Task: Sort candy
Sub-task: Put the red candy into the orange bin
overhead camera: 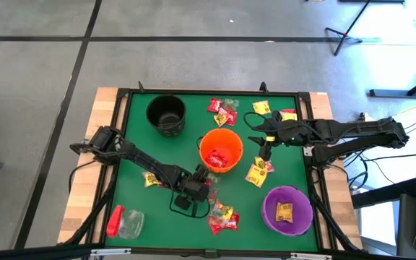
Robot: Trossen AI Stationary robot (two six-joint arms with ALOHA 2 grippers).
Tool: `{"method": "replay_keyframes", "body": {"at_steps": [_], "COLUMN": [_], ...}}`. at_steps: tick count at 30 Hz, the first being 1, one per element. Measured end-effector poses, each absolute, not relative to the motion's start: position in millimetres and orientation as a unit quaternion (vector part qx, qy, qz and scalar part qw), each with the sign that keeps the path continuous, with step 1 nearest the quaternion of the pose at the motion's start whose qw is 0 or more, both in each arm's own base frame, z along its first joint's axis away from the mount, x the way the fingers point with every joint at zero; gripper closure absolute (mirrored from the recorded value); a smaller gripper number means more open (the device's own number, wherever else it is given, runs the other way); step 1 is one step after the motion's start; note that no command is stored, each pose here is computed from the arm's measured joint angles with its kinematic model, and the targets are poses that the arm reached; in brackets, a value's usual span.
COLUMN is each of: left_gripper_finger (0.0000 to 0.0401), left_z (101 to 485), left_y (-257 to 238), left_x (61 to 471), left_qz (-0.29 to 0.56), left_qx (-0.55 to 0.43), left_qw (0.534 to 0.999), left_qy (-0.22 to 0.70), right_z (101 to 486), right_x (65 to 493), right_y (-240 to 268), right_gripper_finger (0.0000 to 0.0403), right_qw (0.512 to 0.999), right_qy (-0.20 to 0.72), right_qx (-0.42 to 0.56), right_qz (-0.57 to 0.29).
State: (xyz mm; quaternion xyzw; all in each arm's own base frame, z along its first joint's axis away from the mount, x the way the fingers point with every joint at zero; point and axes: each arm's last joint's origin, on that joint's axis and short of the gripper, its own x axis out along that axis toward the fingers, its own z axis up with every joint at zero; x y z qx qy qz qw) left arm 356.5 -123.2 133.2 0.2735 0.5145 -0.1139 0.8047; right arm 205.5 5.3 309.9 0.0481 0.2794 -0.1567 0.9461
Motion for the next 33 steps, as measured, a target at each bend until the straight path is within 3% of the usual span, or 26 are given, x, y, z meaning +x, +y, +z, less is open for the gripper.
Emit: {"method": "replay_keyframes", "body": {"at_steps": [7,9,14,24,29,33], "left_gripper_finger": [0.0373,0.0392,0.039,0.0394,0.0396,0.0385], "left_z": [142.4,149.3,179.3,270.6,291.9,290.8], "left_y": [-127.6,-130.9,-136.7,-136.8,-113.1,-67.3], "left_x": [360.0,362.8,371.7,384.8,396.4,409.1], "left_qz": [-0.108,-0.107,-0.096,-0.056,-0.049,-0.016], "left_qx": [0.262,0.254,0.239,0.307,0.342,0.334], "left_qw": [0.808,0.811,0.809,0.797,0.795,0.795], "left_qy": [0.516,0.516,0.529,0.517,0.498,0.507], "right_z": [309.9,309.9,309.9,309.8,309.8,310.1], "right_x": [205.5,205.5,205.5,205.5,205.5,205.7], "right_y": [5.3,5.3,5.4,5.6,5.6,5.6], "right_gripper_finger": [0.0226,0.0226,0.0226,0.0226,0.0226,0.0226], "right_qw": [0.946,0.946,0.946,0.946,0.946,0.946], "right_qy": [0.279,0.279,0.28,0.28,0.28,0.277], "right_qx": [0.047,0.047,0.048,0.049,0.05,0.061], "right_qz": [-0.156,-0.156,-0.155,-0.152,-0.152,-0.155]}}
